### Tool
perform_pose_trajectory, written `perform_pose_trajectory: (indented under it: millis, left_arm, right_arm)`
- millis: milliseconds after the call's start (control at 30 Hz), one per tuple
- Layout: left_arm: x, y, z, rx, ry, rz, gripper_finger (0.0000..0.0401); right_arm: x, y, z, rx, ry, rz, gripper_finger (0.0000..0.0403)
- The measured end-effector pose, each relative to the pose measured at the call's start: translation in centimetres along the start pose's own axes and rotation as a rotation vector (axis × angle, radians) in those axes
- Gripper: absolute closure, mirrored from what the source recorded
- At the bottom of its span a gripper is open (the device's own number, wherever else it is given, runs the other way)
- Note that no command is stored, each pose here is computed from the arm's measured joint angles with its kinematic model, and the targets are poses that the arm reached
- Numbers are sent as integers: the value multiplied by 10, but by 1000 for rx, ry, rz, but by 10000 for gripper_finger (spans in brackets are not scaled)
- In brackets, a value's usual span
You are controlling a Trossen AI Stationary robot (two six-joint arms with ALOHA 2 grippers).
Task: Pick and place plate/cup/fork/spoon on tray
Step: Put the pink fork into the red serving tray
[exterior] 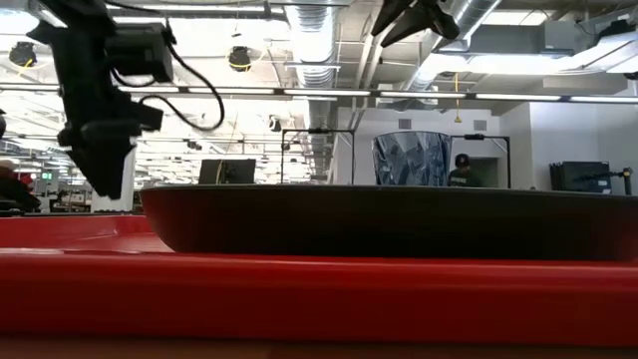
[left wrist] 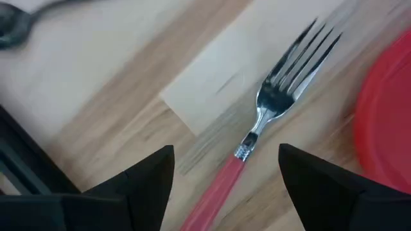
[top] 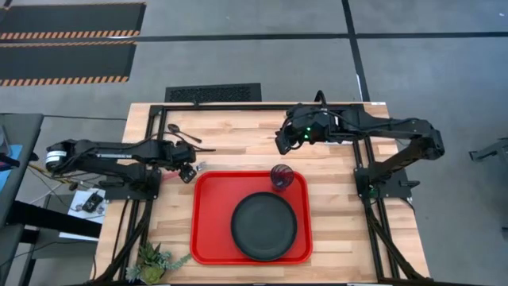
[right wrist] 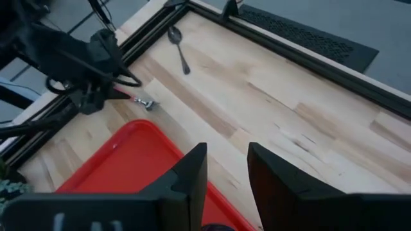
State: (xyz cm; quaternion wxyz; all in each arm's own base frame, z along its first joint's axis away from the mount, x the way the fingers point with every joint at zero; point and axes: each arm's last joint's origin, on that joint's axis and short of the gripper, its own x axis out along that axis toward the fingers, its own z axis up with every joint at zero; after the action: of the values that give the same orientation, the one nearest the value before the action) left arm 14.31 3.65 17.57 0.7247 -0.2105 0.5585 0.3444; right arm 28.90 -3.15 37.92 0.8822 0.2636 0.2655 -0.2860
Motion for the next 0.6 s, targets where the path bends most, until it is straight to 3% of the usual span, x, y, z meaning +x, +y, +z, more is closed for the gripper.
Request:
perform_pose_trajectory:
  millis: [433, 600]
  left_arm:
    - [40, -27, 4, 126, 174, 20, 141]
    - [47, -27, 3, 104, 202, -17, 208]
  right_arm:
    - [-3, 5, -10, -33, 47, -3, 270]
    - [-5, 8, -13, -39, 54, 7, 274]
